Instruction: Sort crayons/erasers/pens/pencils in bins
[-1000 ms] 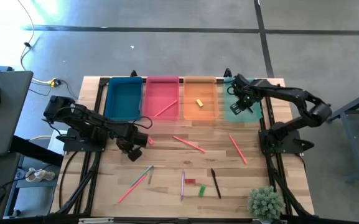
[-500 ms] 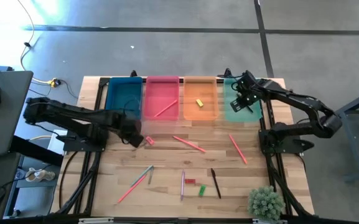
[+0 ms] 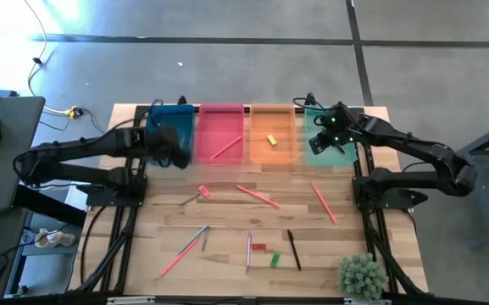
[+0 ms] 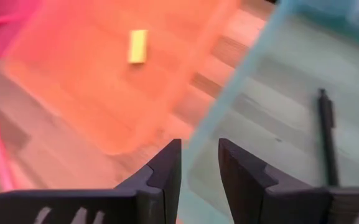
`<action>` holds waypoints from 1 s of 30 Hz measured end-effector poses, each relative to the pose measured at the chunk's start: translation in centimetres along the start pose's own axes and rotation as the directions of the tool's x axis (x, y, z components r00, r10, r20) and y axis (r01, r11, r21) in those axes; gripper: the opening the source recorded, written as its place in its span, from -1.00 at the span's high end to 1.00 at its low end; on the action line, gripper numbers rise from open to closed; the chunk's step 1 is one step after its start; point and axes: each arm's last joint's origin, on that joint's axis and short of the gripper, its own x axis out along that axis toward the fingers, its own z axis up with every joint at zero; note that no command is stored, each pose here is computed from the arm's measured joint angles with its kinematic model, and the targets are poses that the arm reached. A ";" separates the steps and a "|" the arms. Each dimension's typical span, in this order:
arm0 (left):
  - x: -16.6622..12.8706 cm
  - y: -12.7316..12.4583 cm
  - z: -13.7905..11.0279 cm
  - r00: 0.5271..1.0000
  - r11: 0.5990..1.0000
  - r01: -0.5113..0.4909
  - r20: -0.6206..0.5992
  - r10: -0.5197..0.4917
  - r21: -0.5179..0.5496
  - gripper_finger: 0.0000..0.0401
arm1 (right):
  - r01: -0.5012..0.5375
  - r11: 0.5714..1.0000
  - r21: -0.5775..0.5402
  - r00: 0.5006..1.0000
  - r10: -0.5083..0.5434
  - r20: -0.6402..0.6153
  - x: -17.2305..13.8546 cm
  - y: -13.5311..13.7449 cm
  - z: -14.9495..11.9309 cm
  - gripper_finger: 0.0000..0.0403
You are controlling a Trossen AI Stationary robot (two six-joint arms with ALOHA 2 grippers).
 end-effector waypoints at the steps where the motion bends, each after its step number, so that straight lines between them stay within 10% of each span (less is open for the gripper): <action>1: 0.2 0.4 0.4 1.000 1.000 -0.017 0.003 0.017 -0.005 0.99 | -0.012 1.000 -0.010 1.000 0.013 0.007 -0.2 0.4 0.2 0.51; 30: 10.9 4.2 4.2 0.945 0.979 -0.183 -0.291 0.150 -0.091 0.89 | -0.080 0.987 -0.137 0.979 0.103 0.175 -3.7 8.1 -0.6 0.51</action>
